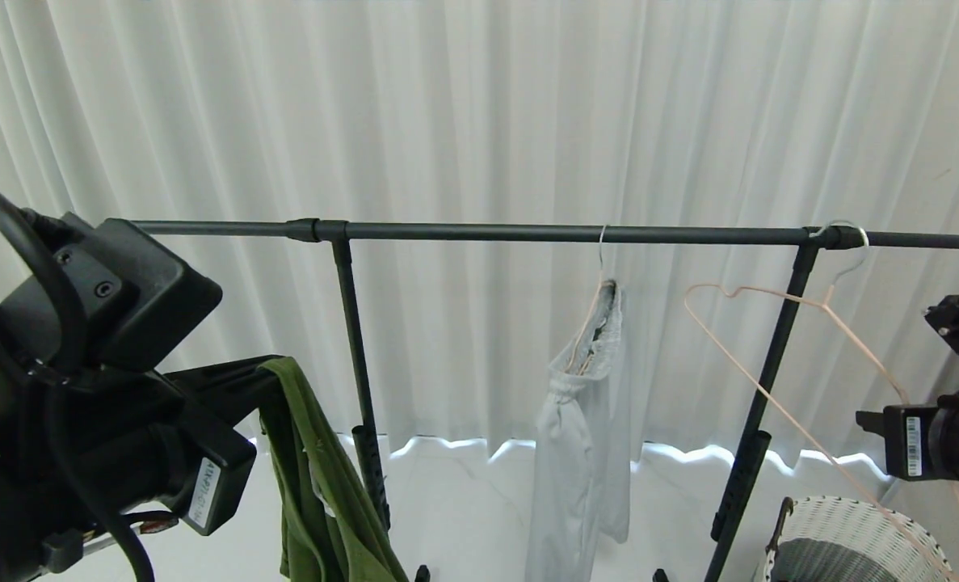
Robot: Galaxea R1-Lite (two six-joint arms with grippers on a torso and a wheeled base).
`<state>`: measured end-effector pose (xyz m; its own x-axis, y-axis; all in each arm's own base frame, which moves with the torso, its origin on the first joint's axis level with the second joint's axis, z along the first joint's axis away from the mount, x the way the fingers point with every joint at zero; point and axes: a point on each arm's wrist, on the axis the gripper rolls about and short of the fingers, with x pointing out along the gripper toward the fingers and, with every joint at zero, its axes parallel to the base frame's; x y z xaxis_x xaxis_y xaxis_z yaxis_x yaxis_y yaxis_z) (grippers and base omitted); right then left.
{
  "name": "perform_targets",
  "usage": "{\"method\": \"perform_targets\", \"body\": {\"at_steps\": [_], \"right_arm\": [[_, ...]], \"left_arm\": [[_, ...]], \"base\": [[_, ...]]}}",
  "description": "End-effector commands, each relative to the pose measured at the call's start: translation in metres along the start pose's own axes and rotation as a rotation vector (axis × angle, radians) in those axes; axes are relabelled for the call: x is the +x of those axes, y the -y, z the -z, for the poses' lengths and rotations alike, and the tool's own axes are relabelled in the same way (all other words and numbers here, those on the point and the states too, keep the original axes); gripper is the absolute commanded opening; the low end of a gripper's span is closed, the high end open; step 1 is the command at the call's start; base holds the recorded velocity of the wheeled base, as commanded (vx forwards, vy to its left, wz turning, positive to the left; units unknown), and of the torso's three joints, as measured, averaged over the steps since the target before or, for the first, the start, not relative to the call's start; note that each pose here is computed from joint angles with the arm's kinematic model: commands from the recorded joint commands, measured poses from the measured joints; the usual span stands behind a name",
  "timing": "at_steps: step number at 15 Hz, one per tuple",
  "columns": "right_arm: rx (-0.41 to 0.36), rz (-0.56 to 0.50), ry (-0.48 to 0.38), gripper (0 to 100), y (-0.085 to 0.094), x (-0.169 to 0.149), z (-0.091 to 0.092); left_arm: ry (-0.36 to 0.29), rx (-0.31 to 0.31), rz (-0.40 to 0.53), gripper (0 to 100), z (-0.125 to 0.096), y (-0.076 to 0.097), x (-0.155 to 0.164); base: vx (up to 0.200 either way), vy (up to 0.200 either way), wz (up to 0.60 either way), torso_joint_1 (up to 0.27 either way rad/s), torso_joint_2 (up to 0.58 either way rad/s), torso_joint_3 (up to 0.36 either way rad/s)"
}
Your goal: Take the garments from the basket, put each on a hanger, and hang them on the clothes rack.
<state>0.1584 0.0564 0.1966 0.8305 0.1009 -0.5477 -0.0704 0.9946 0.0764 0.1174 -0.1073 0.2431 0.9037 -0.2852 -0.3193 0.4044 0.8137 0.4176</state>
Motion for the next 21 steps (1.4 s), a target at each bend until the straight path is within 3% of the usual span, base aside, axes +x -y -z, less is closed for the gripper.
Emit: {"method": "perform_targets", "body": {"at_steps": [1,6,10,12,14,17,21], "right_arm": [[-0.010,-0.026,0.020,0,0.000,-0.012,0.008],[-0.057,-0.121,0.036,0,-0.009,-0.029,0.016],[-0.116,-0.289,0.071,0,-0.018,-0.054,0.023],[-0.182,-0.407,0.047,0,-0.020,-0.071,0.039],[-0.254,-0.526,0.032,0,-0.020,-0.083,0.055],[-0.400,-0.714,-0.034,0,-0.017,-0.097,0.080],[-0.425,-0.750,-0.086,0,-0.032,-0.091,0.081]], "left_arm": [[-0.003,0.001,0.001,0,0.001,0.000,0.000],[-0.018,0.010,0.006,0,0.001,0.003,0.006],[-0.026,0.014,0.008,0,-0.001,0.008,0.015],[-0.060,0.022,0.016,0,-0.001,0.014,0.027],[-0.100,-0.005,0.005,0,-0.003,0.017,0.043],[-0.155,-0.112,-0.002,0,-0.018,0.031,0.084],[-0.158,-0.144,-0.004,0,-0.030,0.038,0.106]], "base": [[-0.200,0.000,0.00,0.002,0.00,-0.002],[-0.200,0.000,0.00,0.000,0.00,0.003],[-0.050,0.000,0.00,0.001,0.00,0.001],[0.000,0.000,0.00,0.000,0.00,0.000],[0.000,0.000,0.00,0.000,0.00,0.000],[0.000,0.000,0.00,0.000,0.00,0.000],[0.000,0.000,0.00,0.000,0.00,0.000]]}}
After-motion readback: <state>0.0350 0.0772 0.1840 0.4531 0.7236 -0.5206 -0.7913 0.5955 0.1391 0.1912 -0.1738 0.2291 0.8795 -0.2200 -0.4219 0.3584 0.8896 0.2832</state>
